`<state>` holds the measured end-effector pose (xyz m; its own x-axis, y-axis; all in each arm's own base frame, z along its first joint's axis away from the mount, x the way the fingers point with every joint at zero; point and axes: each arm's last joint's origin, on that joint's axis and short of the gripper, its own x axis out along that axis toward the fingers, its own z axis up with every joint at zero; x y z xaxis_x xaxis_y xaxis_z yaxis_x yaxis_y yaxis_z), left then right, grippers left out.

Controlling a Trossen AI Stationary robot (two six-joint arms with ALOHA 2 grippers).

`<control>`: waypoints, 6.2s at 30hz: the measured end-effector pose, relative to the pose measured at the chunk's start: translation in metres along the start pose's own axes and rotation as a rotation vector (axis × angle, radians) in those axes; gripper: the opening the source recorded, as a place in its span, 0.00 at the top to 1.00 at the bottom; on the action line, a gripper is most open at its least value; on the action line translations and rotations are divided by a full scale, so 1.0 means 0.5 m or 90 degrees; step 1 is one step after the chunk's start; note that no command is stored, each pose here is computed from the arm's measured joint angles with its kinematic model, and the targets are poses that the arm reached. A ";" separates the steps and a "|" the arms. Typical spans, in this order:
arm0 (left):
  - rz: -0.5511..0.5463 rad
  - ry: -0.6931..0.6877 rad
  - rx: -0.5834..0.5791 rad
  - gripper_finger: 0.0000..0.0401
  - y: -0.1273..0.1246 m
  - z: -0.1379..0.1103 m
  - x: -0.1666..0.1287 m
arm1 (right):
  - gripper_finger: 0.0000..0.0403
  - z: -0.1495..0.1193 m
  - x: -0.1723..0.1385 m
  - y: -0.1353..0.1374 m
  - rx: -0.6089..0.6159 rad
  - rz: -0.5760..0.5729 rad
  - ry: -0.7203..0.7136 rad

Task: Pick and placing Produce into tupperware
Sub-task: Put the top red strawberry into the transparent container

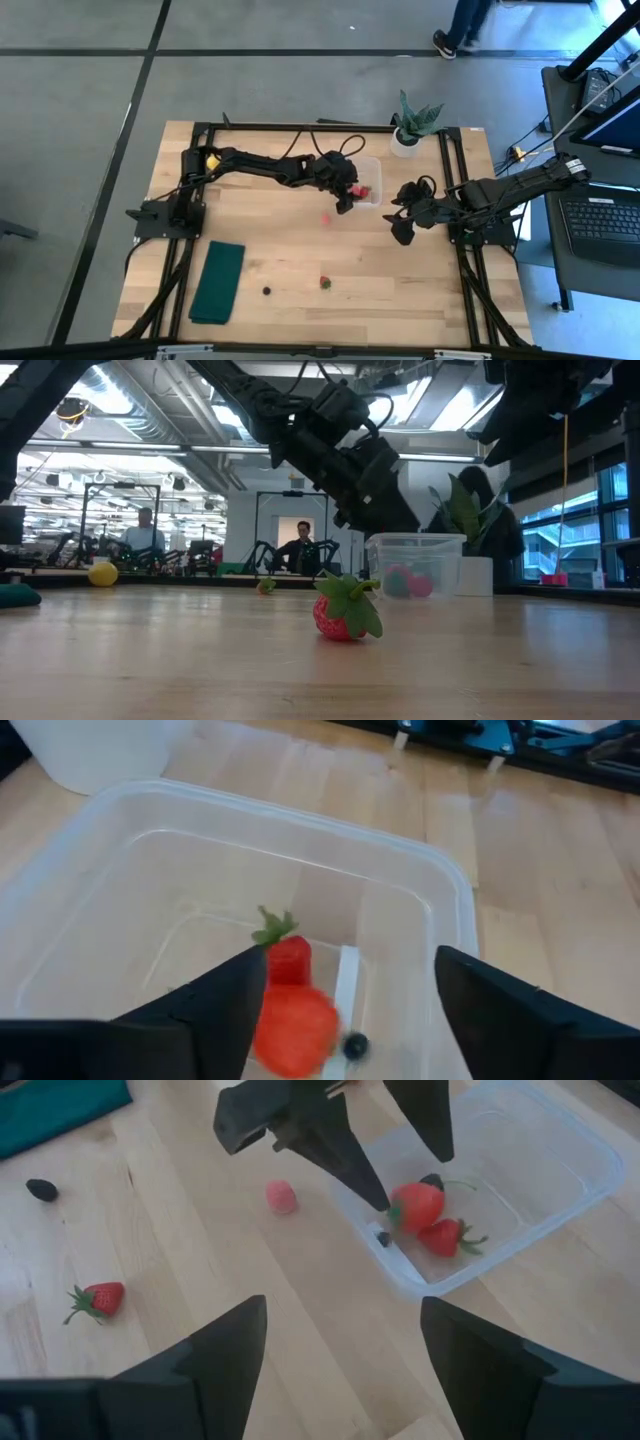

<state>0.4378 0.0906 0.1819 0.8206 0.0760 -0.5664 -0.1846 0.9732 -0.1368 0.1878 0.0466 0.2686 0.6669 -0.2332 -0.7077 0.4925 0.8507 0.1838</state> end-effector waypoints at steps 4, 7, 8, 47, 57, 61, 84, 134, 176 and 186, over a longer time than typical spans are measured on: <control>0.003 -0.011 0.016 0.24 -0.002 0.018 -0.016 | 0.34 0.000 0.000 0.000 0.000 0.000 0.000; 0.006 -0.047 0.115 0.24 -0.008 0.072 -0.067 | 0.34 0.000 0.000 0.000 0.000 0.001 0.001; 0.009 -0.052 0.164 0.24 -0.010 0.090 -0.090 | 0.34 0.000 0.000 0.000 0.001 0.001 0.001; 0.045 0.413 0.210 0.29 0.185 0.012 -0.232 | 0.34 0.003 0.000 -0.001 -0.014 -0.018 -0.022; 0.064 0.371 0.221 0.29 0.160 0.025 -0.215 | 0.34 0.003 0.001 -0.001 -0.029 -0.019 -0.022; 0.020 0.417 0.293 0.28 0.149 0.013 -0.220 | 0.34 0.003 0.001 -0.001 -0.028 -0.019 -0.022; -0.069 0.580 0.365 0.31 0.193 -0.094 -0.113 | 0.34 0.002 0.001 -0.002 -0.031 -0.021 -0.019; -0.027 0.611 0.287 0.78 0.189 -0.106 -0.107 | 0.34 -0.001 0.001 -0.005 -0.039 -0.031 -0.008; 0.005 0.192 0.253 0.75 0.031 0.071 0.010 | 0.34 0.003 0.000 0.001 0.006 0.000 -0.012; -0.003 0.181 0.252 0.74 0.024 0.072 0.015 | 0.34 0.003 0.000 0.001 0.008 0.000 -0.013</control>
<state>0.4610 0.1106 0.2054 0.6303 0.0636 -0.7737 0.0834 0.9853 0.1489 0.1890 0.0464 0.2697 0.6786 -0.2426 -0.6933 0.4992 0.8447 0.1931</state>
